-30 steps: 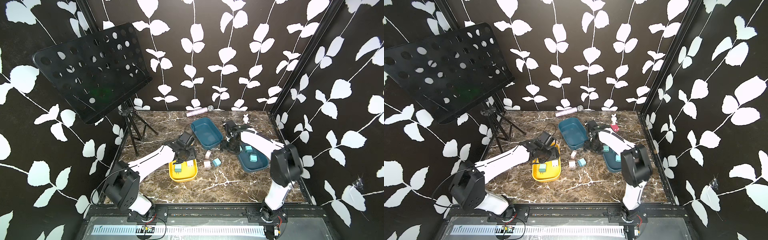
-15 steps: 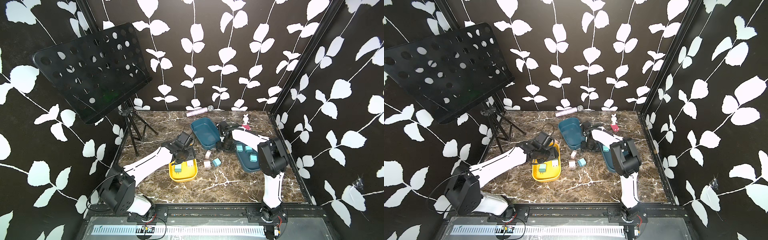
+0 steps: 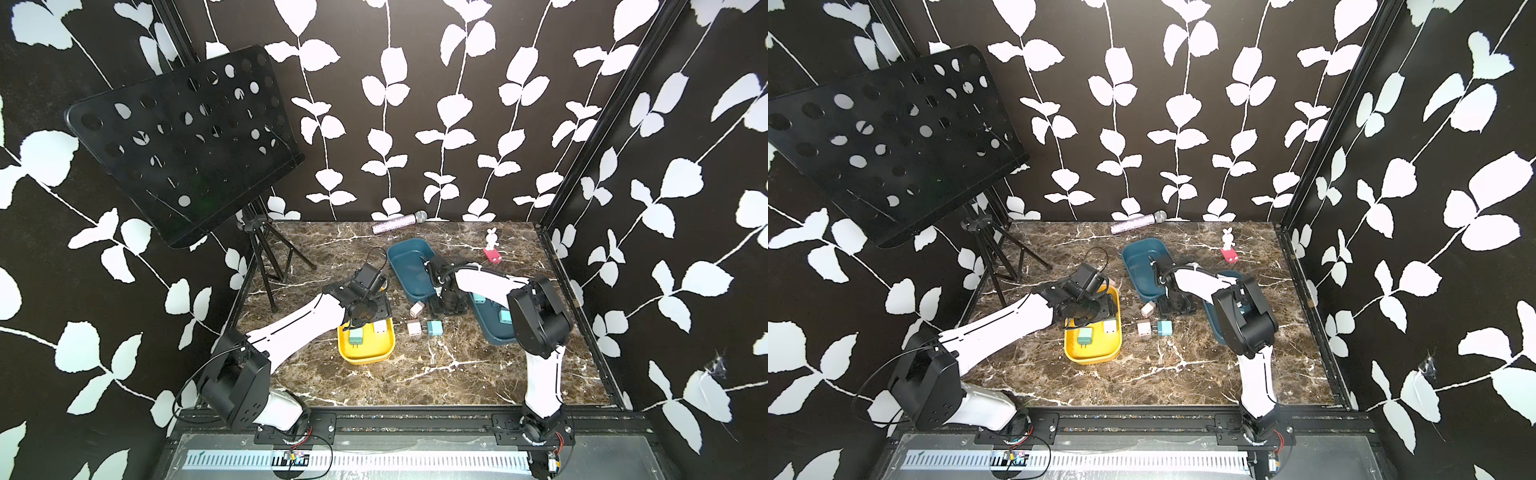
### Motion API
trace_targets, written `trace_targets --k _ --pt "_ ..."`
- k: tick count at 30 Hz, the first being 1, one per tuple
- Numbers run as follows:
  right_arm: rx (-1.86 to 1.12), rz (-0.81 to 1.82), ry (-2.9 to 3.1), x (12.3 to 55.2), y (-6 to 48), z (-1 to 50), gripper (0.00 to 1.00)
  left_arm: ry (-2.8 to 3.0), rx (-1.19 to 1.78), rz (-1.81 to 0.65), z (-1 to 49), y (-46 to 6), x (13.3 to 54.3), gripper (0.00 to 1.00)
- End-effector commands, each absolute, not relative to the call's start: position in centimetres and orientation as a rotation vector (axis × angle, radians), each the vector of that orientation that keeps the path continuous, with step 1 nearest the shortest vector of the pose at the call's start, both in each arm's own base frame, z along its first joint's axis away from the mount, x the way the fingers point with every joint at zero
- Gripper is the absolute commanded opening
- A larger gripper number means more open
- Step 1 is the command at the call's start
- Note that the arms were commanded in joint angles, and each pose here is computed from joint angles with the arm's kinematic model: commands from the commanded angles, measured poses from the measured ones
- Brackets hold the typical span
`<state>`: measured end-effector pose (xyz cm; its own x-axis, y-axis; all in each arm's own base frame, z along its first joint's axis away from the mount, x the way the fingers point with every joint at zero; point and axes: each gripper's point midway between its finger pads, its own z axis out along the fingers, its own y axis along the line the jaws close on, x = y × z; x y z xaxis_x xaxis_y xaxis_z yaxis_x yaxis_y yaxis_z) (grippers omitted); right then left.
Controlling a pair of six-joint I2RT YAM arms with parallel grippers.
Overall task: Place the plugs by color into the storage box
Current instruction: Adjust the storage box at the center of the board, then pick up the plug from the center of the board.
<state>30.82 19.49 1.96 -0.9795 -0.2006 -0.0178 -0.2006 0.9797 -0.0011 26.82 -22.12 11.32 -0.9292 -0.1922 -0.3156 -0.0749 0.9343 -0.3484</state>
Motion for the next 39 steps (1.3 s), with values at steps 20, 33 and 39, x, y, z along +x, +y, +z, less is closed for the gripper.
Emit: trace_targets --k 20,33,39 --pt "-0.659 0.14 2.983 22.9 22.5 8.7 0.75 2.735 -0.2 -0.478 11.8 -21.7 26.3 0.68" --pt "-0.699 0.06 3.005 24.8 23.6 2.8 0.74 2.734 -0.206 -0.465 11.9 -20.9 25.5 0.68" --pt "-0.679 0.058 3.01 24.3 23.1 1.6 0.64 2.734 -0.219 -0.458 11.6 -20.3 24.9 0.69"
